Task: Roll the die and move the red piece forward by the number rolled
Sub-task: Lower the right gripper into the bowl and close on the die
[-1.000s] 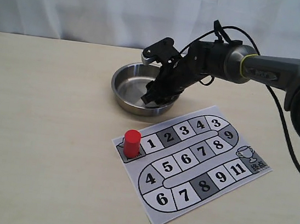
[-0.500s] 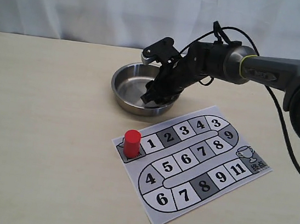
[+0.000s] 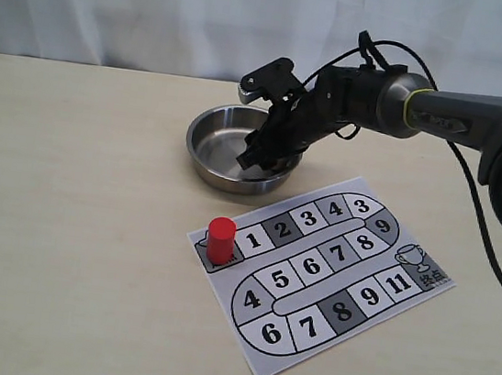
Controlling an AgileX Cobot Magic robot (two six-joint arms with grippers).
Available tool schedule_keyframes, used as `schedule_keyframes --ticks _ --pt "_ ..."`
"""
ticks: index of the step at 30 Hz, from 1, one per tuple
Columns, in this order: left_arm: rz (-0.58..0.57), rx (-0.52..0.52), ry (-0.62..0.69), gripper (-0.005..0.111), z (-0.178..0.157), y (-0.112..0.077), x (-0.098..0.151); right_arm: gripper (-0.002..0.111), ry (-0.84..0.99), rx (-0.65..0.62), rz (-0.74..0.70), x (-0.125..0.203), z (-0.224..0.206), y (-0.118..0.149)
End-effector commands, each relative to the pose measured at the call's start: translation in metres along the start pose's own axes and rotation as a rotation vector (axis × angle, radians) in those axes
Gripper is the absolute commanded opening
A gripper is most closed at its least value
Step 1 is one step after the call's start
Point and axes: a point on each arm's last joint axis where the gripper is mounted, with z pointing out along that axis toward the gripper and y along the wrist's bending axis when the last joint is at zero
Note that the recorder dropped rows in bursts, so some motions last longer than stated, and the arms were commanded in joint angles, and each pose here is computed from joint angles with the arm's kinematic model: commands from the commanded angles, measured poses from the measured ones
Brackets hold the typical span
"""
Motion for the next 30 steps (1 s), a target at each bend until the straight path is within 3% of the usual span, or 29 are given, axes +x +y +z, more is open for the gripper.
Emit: schedule_keyframes --ticks 1,11,20,27,30 --pt "-0.006 0.001 -0.004 0.000 0.000 0.000 0.000 0.064 -0.009 0.016 -0.004 -0.001 -0.002 -0.004" --pt "-0.006 0.001 -0.004 0.000 0.000 0.000 0.000 0.064 0.013 0.043 -0.060 0.006 0.009 -0.006" --pt "-0.006 0.001 -0.004 0.000 0.000 0.000 0.000 0.063 0.014 0.043 0.002 0.006 0.009 -0.006" --pt "-0.004 0.001 -0.011 0.000 0.000 0.000 0.000 0.041 0.043 0.029 0.010 0.009 0.009 -0.003" --pt "-0.004 0.001 -0.011 0.000 0.000 0.000 0.000 0.038 0.053 0.025 0.010 0.010 0.009 -0.003"
